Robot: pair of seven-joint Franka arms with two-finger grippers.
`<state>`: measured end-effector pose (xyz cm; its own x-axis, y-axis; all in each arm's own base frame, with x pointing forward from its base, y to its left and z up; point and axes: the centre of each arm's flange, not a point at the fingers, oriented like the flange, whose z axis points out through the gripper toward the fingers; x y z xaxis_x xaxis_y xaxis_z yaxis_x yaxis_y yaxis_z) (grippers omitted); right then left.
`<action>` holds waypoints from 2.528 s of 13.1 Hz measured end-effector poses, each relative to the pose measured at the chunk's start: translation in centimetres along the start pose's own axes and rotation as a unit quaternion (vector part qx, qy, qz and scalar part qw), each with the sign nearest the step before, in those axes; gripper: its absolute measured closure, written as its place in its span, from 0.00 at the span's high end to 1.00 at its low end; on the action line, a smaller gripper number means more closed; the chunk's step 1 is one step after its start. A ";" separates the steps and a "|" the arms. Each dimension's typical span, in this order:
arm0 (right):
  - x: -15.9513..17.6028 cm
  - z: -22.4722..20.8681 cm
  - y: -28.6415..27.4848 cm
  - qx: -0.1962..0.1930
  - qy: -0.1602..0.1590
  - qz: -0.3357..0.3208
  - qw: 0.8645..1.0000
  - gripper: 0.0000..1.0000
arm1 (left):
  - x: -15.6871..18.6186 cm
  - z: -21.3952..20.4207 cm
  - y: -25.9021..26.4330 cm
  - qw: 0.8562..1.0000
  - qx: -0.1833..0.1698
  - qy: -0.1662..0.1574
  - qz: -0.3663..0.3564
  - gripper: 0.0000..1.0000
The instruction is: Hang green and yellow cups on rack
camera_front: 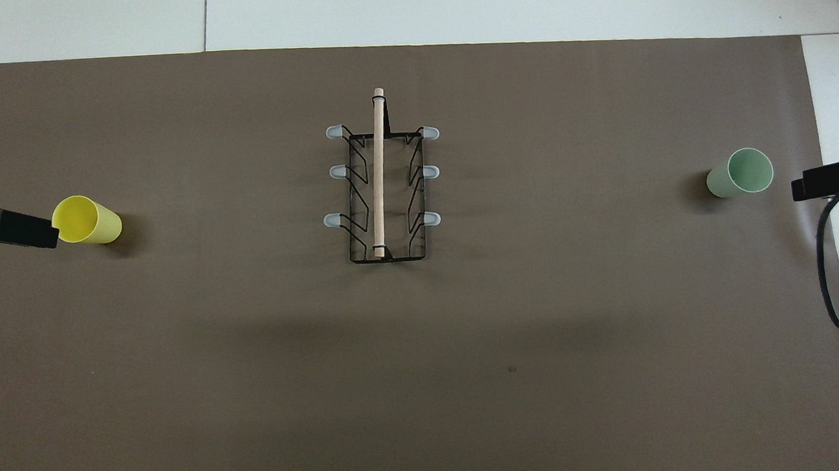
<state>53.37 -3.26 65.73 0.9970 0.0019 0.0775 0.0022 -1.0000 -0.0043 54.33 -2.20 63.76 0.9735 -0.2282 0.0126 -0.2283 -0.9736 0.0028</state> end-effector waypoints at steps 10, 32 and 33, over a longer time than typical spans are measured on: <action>0.1 1.2 -0.1 0.000 -0.003 -0.003 1.000 1.00 | -0.4 0.2 -0.1 1.000 -0.003 -0.013 -0.002 1.00; 0.3 6.9 -3.8 -0.056 -0.063 -0.075 0.994 1.00 | 4.1 7.2 -10.6 0.841 -0.156 -0.117 -0.504 1.00; 0.6 8.1 -3.8 -0.061 -0.073 -0.088 0.992 1.00 | 4.2 7.8 -11.5 0.825 -0.161 -0.125 -0.527 1.00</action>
<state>54.63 0.54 57.72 0.9828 0.1675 -0.0780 0.1760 -0.9772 0.1188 61.14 8.00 55.96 0.5956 0.7112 -0.3734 0.7948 -0.5892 0.1455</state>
